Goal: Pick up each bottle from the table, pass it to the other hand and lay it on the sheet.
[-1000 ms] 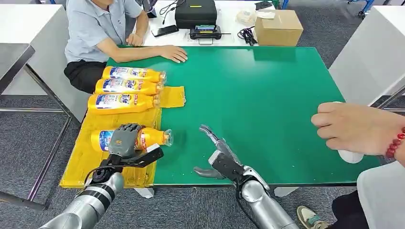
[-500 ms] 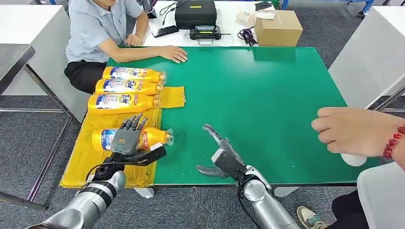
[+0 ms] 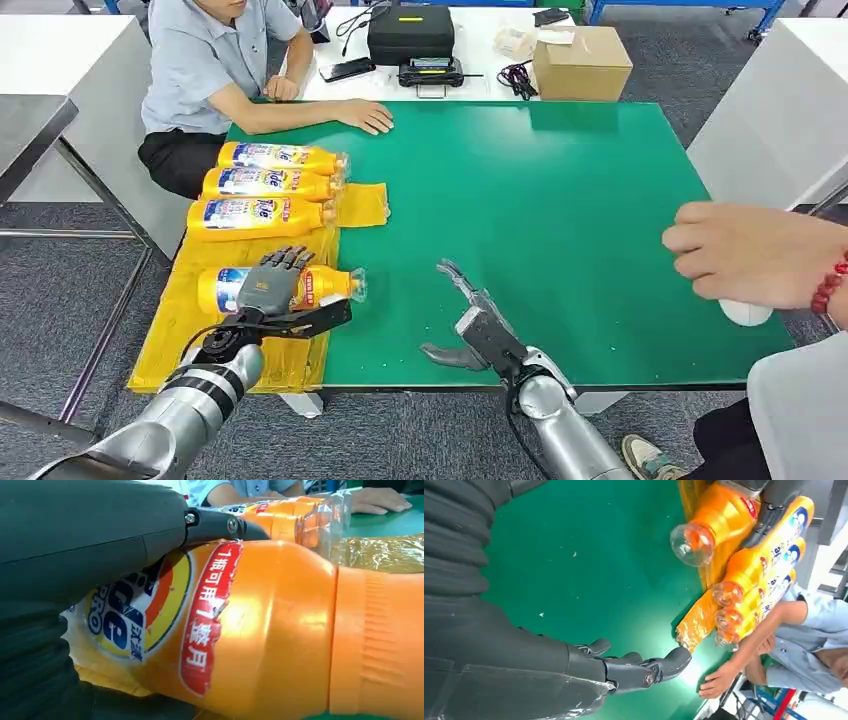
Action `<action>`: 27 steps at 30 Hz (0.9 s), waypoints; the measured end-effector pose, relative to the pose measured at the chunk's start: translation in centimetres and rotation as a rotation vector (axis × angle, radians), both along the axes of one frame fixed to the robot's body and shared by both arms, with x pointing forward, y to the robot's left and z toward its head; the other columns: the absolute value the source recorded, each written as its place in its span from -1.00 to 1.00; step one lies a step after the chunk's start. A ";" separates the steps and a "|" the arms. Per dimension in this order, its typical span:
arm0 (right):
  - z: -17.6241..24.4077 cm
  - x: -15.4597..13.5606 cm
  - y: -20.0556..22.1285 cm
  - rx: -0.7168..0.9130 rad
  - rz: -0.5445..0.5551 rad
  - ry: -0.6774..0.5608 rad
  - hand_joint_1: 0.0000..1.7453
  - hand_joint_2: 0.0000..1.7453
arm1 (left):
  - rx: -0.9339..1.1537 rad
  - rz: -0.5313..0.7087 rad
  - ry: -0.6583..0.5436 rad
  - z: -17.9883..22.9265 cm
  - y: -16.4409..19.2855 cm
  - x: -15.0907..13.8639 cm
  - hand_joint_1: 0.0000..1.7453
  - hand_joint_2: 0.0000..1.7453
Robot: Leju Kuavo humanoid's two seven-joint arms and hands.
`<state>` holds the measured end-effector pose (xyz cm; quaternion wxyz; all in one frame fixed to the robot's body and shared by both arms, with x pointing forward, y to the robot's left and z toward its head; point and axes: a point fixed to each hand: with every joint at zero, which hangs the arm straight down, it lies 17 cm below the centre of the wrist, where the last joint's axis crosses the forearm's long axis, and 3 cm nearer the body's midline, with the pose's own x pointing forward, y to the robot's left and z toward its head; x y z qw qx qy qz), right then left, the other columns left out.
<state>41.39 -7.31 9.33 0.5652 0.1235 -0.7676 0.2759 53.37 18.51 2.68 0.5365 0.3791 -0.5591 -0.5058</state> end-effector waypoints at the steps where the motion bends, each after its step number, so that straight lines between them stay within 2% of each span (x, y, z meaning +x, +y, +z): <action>1: -0.1 0.1 -0.1 -0.002 -0.004 0.001 -1.00 1.00 | -0.011 -0.005 0.007 -0.1 -0.2 0.0 -1.00 1.00; 14: -0.6 0.2 -0.7 -0.008 -0.015 0.010 -1.00 1.00 | -0.033 -0.015 0.014 0.1 -0.8 0.0 -1.00 1.00; 21: -1.1 0.2 -1.0 -0.007 -0.011 0.013 -1.00 1.00 | -0.034 -0.021 -0.224 3.6 -1.8 -0.5 -1.00 1.00; 27: -1.9 0.1 -1.2 -0.020 -0.014 0.025 -1.00 1.00 | -0.014 -0.112 -0.310 5.3 -4.8 -1.5 -1.00 1.00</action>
